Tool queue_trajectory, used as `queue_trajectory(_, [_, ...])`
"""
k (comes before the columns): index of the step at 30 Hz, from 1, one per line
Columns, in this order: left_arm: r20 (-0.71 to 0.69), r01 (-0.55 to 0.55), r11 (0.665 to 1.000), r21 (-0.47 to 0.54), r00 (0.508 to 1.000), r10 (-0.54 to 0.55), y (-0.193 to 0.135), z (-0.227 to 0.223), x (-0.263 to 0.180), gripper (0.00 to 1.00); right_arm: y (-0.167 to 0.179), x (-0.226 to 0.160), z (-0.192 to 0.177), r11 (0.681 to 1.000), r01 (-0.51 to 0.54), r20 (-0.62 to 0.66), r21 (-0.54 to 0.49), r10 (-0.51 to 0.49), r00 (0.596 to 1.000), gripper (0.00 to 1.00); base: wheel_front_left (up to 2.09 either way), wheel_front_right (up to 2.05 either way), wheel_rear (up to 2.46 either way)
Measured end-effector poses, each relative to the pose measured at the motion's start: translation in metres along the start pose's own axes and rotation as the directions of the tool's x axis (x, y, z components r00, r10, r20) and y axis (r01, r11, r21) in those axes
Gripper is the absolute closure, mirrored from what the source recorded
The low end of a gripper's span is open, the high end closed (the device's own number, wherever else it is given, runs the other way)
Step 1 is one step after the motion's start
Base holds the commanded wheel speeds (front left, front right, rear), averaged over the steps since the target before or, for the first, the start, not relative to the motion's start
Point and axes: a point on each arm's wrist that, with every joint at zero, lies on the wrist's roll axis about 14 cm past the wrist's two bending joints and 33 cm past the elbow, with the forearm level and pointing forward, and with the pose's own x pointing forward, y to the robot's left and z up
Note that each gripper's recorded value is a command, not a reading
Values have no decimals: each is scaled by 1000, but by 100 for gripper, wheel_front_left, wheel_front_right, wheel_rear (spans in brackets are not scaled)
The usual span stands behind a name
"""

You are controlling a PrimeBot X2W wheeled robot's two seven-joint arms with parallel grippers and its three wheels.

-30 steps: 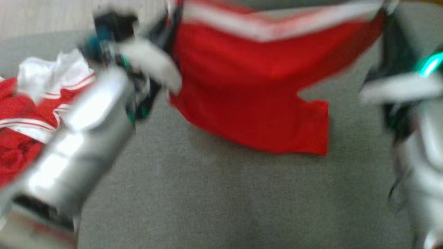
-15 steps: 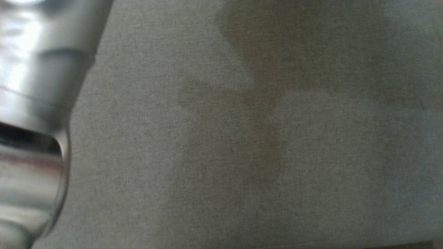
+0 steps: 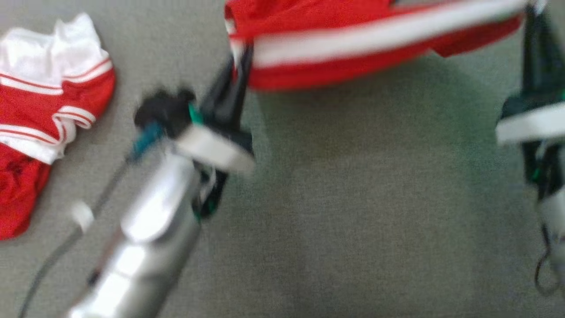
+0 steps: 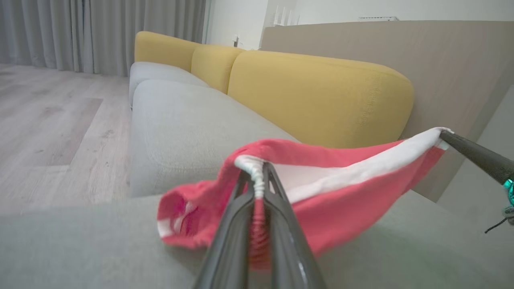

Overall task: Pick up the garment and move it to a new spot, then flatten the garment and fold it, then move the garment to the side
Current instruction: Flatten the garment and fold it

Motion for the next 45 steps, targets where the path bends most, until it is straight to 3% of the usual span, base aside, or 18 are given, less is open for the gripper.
queue_trajectory(12, [-98, -87, 992, -88, 992, 78, -58, -49, -136, 100, 37, -139, -28, 986, 28, -153, 167, -2, 988, 100, 0, 0, 0])
queue_trajectory(20, [-71, -124, 986, -109, 991, 116, -86, -51, -190, 100, 55, -212, -19, 974, 49, -196, 222, -4, 981, 100, 0, 0, 0])
queue_trajectory(28, [-22, -173, 967, -188, 985, 172, -77, -38, -190, 100, 56, -181, 0, 987, 2, -177, 161, 27, 984, 100, 0, 0, 0])
queue_trajectory(36, [7, -178, 931, -320, 982, 190, -54, -21, -151, 100, 53, -91, 19, 992, -127, -161, 19, 128, 979, 100, 0, 0, 0])
queue_trajectory(45, [-45, -264, 892, -368, 963, 266, -7, -17, -103, 100, 69, 5, -18, 970, -243, -272, -28, 227, 935, 100, 0, 0, 0])
